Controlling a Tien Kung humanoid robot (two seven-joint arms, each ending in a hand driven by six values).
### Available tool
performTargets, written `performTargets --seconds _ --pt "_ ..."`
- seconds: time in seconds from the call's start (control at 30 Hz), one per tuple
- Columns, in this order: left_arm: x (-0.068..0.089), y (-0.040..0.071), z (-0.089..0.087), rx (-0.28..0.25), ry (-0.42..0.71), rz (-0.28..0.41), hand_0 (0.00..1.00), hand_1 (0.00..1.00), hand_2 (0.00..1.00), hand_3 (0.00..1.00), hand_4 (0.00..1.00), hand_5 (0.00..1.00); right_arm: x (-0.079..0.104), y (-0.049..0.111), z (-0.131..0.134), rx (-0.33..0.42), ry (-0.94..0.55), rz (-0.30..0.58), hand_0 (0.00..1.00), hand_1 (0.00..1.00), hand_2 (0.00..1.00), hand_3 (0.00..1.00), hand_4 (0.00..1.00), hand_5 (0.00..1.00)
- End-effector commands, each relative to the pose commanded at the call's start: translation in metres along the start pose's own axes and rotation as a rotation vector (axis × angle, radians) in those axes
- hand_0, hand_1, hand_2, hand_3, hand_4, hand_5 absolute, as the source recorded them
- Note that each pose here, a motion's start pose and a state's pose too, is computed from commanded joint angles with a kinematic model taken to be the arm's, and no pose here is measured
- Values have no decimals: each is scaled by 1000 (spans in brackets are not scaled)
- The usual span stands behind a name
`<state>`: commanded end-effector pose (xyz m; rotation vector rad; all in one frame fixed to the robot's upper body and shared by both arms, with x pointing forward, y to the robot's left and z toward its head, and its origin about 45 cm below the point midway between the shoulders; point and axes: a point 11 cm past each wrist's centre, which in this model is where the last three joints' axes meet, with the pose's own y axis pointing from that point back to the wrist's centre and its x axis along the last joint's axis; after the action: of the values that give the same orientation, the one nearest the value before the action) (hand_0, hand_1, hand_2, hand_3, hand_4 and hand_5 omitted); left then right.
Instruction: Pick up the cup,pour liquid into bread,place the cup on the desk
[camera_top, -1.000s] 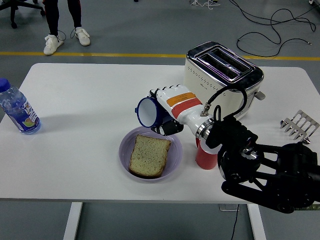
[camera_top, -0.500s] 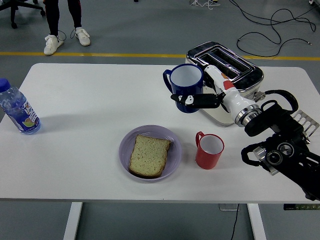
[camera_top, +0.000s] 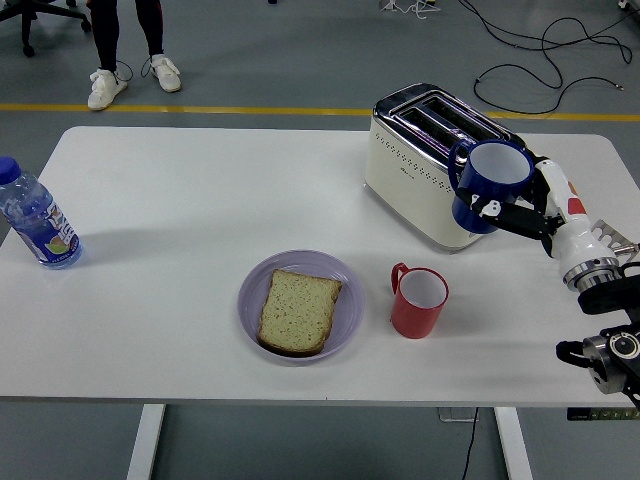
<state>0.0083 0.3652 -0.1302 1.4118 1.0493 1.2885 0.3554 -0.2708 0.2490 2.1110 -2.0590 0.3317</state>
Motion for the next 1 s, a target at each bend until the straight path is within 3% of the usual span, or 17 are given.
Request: performTargets --seconds 0.2,0.6,1.0 --pt "0 0 -2 3 -6 0 662 704 728 635 399 924 16 13 38 -2 5 52 419 413 528 546 560 2" --pt "1 0 0 -1 -10 0 660 704 729 635 398 928 39 34 89 -22 -27 154 456 425 540 549 564 2" --pt "0 0 0 1 -15 -2 660 704 730 637 398 935 27 51 133 -93 -47 185 476 424 538 548 573 2"
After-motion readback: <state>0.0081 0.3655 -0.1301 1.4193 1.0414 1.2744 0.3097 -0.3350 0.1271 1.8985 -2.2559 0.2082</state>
